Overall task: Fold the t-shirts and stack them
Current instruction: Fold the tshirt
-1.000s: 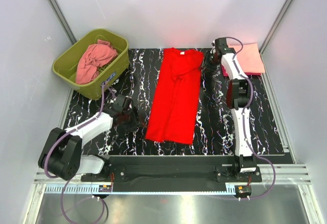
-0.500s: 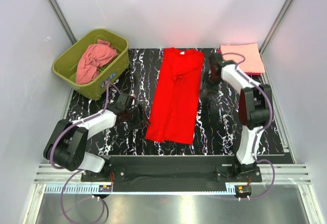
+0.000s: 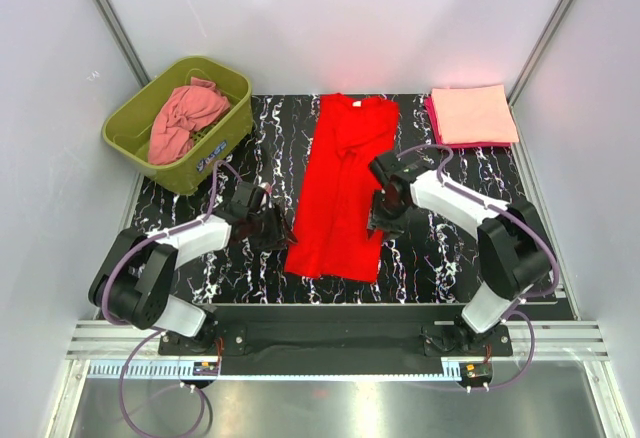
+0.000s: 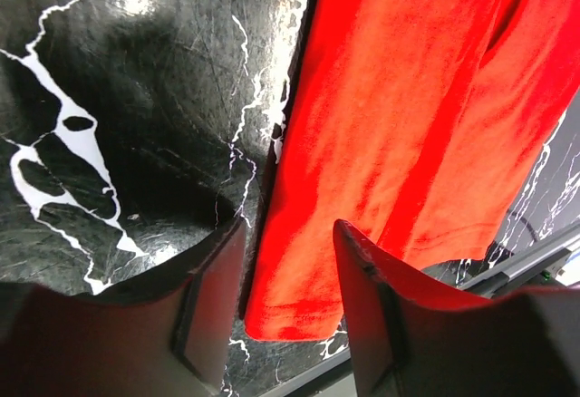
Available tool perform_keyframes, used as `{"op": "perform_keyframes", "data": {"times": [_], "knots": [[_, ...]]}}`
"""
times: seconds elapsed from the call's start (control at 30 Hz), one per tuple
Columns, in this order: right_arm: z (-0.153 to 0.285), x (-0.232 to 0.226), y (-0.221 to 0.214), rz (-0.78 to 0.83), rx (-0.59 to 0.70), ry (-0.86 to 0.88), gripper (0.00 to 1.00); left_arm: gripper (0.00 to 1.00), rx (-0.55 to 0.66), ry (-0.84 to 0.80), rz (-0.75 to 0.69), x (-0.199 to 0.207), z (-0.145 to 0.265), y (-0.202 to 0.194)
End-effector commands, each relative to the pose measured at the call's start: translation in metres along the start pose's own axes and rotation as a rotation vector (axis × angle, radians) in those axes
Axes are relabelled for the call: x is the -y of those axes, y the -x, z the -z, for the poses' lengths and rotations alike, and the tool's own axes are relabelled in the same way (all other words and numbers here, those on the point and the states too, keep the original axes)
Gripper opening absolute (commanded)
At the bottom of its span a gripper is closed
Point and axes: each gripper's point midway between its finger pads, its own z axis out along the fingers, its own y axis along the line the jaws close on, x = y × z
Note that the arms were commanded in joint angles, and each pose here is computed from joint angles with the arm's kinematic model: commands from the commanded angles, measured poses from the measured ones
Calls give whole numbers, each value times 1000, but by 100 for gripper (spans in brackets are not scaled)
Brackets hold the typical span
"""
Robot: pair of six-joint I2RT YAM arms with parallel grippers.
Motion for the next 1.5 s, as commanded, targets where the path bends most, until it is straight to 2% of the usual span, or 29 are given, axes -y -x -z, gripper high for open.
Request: {"op": "perform_keyframes", "data": {"times": [0.0,0.33,0.37,0.43,0.47,0.63,0.8,0.93,0.97,1.27,1.33,1.47], "knots": [[2,-9,-19,-27,8,-15,44,49,-23,17,-14,-9,-8,-11],[-20,0,-54,12,-31,-127,37,32,-39,18,-22,-5,-12,-14],[-21,4,-58,6,-41,-144,36,25,-39,20,-20,-6,-12,-15],[-25,14,-57,13,-23,-195,35,19,-48,27,-17,-9,-13,-18],[-29,18,-61,16,-30,-204,34,13,-49,26,-12,-8,-14,-18],[-41,23,-70,17,-53,-197,29,0,-58,22,3,-8,-16,-24],[-45,27,-75,19,-58,-188,23,0,-65,24,11,-8,-16,-31],[-45,34,-77,24,-52,-208,8,0,-63,32,23,-9,-16,-34],[-44,36,-76,25,-46,-218,0,0,-64,38,26,-11,-17,-36],[-41,58,-80,29,-24,-277,0,0,-57,67,45,-15,-15,-41],[-38,61,-80,25,-16,-286,6,0,-57,59,52,-13,-14,-43],[-20,53,-70,16,34,-267,23,0,-52,19,58,-2,-9,-45]]}}
